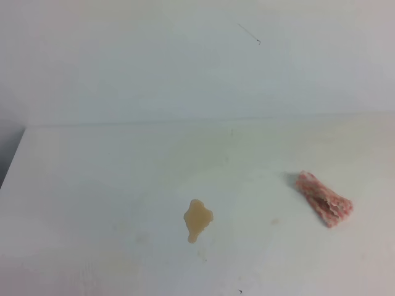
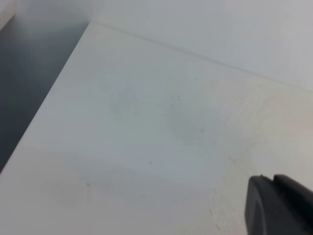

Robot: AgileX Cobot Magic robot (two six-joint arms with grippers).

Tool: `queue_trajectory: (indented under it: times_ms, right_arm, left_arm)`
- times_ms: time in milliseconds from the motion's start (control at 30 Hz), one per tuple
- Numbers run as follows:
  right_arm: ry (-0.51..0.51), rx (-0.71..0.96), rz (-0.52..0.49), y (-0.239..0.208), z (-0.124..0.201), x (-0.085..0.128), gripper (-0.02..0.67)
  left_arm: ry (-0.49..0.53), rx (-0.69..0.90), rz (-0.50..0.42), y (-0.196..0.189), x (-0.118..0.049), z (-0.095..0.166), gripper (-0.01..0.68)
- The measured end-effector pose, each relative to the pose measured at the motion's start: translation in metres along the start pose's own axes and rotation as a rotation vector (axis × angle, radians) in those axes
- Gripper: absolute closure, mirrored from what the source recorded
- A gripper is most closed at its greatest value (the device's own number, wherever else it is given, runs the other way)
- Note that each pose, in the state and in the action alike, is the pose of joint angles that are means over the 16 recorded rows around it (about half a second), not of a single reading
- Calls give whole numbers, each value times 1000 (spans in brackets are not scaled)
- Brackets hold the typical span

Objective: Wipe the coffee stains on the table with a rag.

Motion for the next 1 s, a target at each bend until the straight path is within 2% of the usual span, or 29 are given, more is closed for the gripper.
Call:
queue_trajectory:
  times_ms: [200, 400, 600, 733, 833, 1000]
  right_arm:
    - [90, 120, -40, 28, 4, -6, 618]
    - [99, 242, -58, 55, 14, -9, 490]
    - [55, 340, -74, 82, 29, -3, 327]
    - [-4, 381, -73, 100, 41, 4, 243]
    - [-48, 401, -49, 114, 49, 6, 212]
    - [-102, 420, 32, 138, 57, 2, 206]
  left_arm:
    - [0, 0, 0, 0, 0, 0, 674]
    - [0, 0, 0, 0, 0, 0, 674]
    - [0, 0, 0, 0, 0, 0, 674]
    - [0, 0, 0, 0, 0, 0, 674]
    - [0, 0, 0, 0, 0, 1, 674]
    - [0, 0, 0, 0, 0, 1, 674]
Point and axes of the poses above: a point on each arm's last joint axis where the gripper is mounted, y pointing out along that axis toward the gripper, x along the wrist's bending axis when the last joint is at zero, z = x × y, the point moved 2 cm from there along y, pointing out along that axis toward the gripper, and after that the axes turned 13 degrees about y, right-handed, at the moved point
